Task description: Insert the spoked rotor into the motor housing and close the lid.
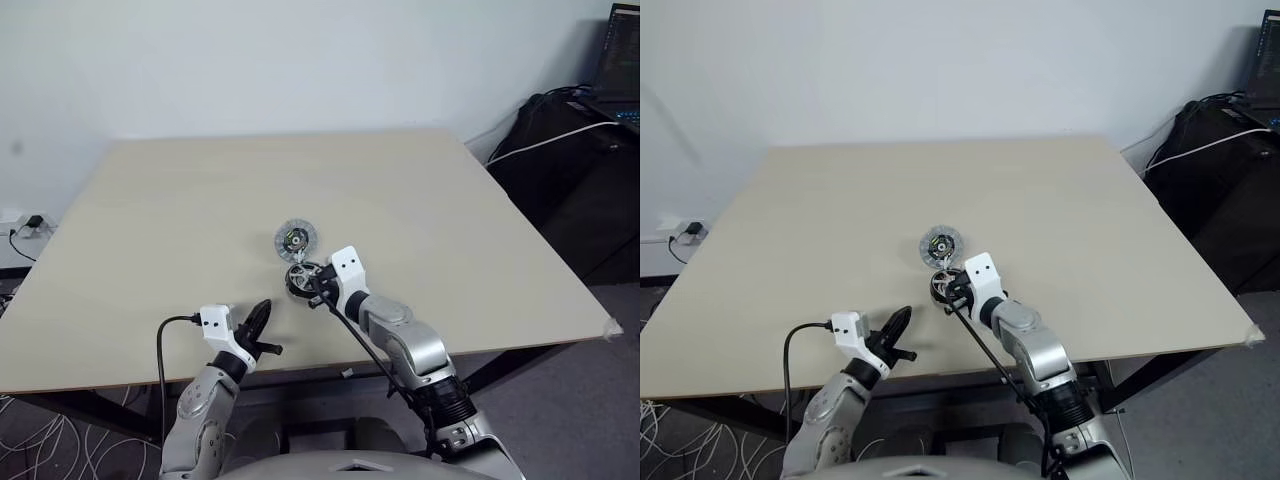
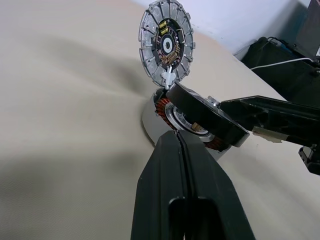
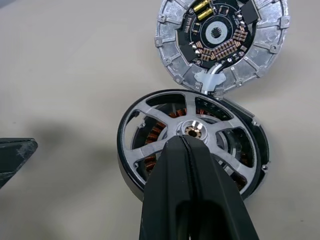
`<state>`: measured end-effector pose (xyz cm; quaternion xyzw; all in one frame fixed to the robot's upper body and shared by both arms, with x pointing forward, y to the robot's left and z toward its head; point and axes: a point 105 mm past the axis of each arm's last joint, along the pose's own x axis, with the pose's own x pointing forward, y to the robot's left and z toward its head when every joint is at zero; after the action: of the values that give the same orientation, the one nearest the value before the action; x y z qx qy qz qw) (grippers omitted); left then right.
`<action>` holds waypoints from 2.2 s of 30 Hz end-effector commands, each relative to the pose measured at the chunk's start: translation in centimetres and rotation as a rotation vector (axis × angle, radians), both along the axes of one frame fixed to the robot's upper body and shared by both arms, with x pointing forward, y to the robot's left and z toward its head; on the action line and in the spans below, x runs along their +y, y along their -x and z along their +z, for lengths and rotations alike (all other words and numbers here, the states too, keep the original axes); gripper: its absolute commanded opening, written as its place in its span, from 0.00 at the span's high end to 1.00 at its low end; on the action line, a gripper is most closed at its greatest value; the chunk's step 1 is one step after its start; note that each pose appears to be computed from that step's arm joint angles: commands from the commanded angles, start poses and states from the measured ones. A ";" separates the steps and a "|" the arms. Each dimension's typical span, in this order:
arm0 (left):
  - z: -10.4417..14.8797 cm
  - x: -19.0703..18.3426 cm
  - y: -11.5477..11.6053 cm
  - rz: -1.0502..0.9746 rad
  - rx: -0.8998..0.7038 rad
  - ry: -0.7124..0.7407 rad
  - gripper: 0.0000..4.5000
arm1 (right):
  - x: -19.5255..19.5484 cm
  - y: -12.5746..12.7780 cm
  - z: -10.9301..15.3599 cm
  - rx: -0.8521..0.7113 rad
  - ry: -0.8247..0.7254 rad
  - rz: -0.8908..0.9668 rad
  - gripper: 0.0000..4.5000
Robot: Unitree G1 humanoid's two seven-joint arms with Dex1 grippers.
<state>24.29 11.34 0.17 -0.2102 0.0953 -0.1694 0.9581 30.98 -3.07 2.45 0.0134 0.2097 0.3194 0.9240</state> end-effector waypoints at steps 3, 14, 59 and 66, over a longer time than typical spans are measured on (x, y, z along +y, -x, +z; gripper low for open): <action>0.5 -0.3 -0.2 -0.011 -0.021 0.020 0.99 | -0.1 -0.1 4.5 -0.164 -0.139 0.041 1.00; 0.4 -0.4 -0.1 -0.017 -0.010 0.036 0.99 | -4.1 -1.6 2.7 -0.120 -0.012 -0.076 1.00; 0.2 -0.3 -0.2 0.001 0.015 0.082 1.00 | -1.6 3.1 3.8 -0.322 -0.031 0.170 0.04; 0.1 -0.3 -0.2 -0.001 0.022 0.090 1.00 | -2.4 3.6 4.7 0.206 -0.674 -0.054 0.04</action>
<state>24.13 11.24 -0.35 -0.2459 0.1124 -0.1652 0.9485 27.57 -5.06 5.91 0.3114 0.1869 0.3412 0.8670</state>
